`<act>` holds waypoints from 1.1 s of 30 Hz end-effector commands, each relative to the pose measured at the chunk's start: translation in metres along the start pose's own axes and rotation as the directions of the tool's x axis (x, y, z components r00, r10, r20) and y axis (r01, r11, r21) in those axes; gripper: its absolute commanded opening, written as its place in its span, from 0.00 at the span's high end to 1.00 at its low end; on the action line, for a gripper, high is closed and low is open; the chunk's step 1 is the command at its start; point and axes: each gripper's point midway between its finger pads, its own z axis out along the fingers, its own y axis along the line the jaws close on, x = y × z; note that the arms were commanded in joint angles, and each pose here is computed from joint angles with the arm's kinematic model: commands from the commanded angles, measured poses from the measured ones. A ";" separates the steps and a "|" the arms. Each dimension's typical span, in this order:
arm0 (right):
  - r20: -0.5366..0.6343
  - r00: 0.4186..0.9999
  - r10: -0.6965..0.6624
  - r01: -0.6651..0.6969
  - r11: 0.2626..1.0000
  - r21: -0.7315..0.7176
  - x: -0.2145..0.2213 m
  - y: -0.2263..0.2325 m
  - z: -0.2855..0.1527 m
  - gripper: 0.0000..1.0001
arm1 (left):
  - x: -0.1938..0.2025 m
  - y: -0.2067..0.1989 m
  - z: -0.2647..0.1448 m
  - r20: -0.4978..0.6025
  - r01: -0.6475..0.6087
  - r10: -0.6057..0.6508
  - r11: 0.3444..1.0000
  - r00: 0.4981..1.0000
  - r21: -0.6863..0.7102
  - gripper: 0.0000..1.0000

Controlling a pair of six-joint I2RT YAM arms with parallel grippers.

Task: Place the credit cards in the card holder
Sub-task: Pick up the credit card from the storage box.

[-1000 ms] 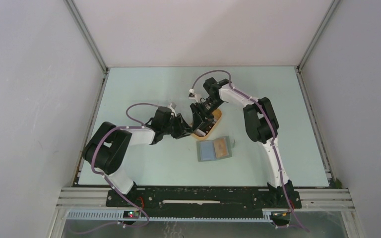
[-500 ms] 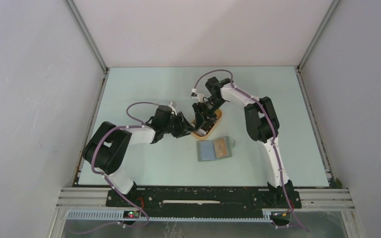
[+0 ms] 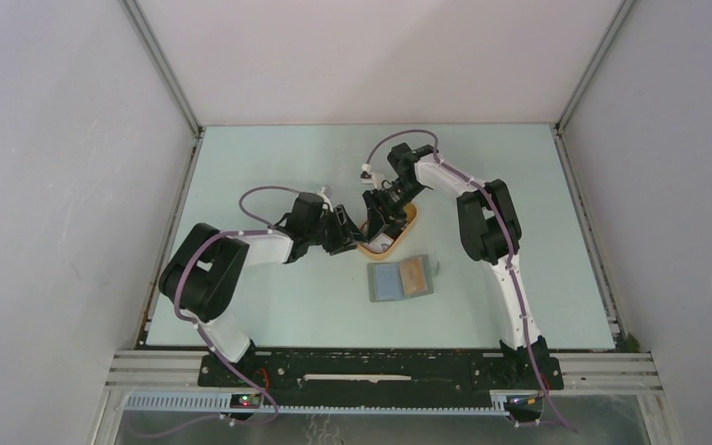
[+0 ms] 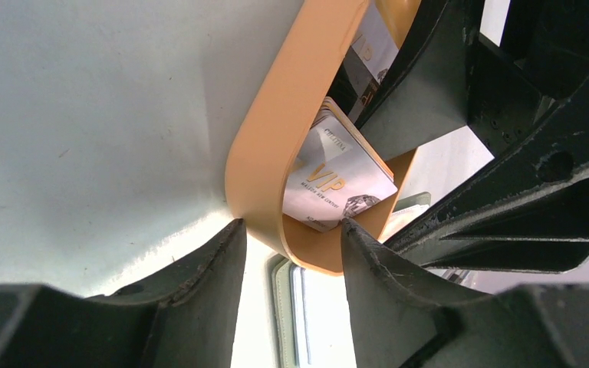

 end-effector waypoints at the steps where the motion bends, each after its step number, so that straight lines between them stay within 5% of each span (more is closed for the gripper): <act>1: 0.013 1.000 -0.017 0.018 0.998 -0.055 -0.006 0.010 -0.003 0.31 | -0.015 -0.020 0.004 0.021 -0.046 0.045 0.998 0.999 0.053 0.47; 33: 0.069 0.997 0.043 -0.038 0.996 -0.078 -0.013 -0.005 -0.028 0.41 | -0.012 -0.017 0.005 0.013 -0.049 0.049 0.998 0.999 0.042 0.48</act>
